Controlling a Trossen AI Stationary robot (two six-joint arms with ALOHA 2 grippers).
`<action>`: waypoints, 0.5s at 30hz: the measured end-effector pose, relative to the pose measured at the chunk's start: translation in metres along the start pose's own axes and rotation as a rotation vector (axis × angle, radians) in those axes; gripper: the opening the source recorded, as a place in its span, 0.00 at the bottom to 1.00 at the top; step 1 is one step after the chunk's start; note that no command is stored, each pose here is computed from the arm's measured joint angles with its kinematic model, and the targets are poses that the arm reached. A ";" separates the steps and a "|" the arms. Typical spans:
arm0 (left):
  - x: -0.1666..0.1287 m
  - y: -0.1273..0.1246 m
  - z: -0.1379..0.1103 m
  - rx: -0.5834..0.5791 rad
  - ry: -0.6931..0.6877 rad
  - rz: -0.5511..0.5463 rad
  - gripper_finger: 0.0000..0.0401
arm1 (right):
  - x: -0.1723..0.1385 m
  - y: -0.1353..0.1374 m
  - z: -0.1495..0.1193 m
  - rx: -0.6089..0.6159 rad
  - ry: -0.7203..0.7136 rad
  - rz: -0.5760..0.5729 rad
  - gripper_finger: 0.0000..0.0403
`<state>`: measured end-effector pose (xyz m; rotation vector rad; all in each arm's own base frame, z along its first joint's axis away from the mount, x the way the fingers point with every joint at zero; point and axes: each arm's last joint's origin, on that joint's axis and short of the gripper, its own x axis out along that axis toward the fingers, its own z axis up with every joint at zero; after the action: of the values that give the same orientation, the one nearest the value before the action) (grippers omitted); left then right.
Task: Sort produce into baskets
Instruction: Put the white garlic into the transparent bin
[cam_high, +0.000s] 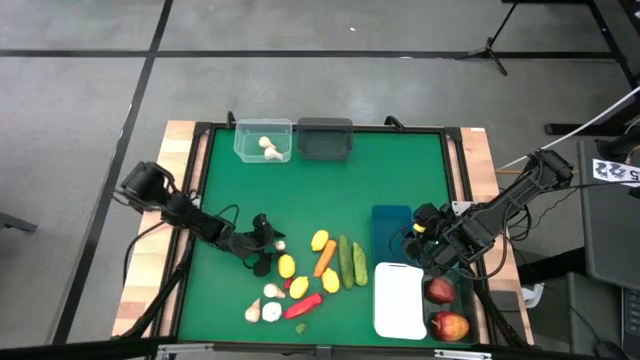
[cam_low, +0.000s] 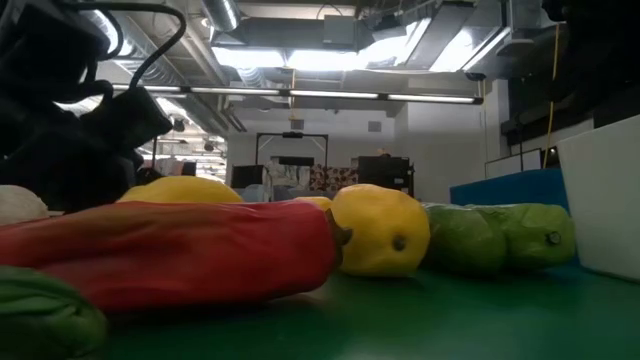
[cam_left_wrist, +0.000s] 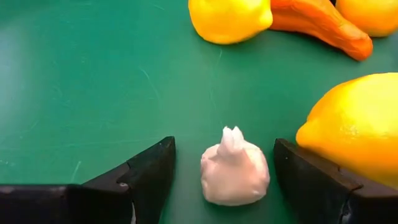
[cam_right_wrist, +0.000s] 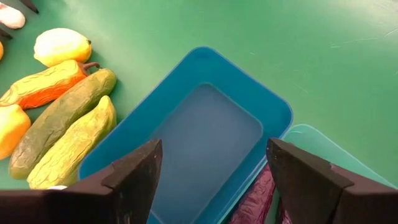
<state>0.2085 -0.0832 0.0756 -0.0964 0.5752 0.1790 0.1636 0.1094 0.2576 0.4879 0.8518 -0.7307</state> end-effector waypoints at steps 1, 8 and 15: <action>0.001 0.000 -0.001 0.001 0.000 0.003 0.67 | 0.000 0.000 0.000 0.001 0.000 0.001 0.72; 0.001 0.000 0.000 0.024 -0.004 -0.001 0.57 | 0.000 0.001 0.000 0.012 -0.013 0.007 0.72; 0.001 0.001 0.001 0.028 -0.018 0.021 0.42 | 0.000 0.000 0.001 0.007 -0.019 0.002 0.72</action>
<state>0.2098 -0.0824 0.0752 -0.0622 0.5607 0.1917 0.1640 0.1092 0.2580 0.4879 0.8311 -0.7354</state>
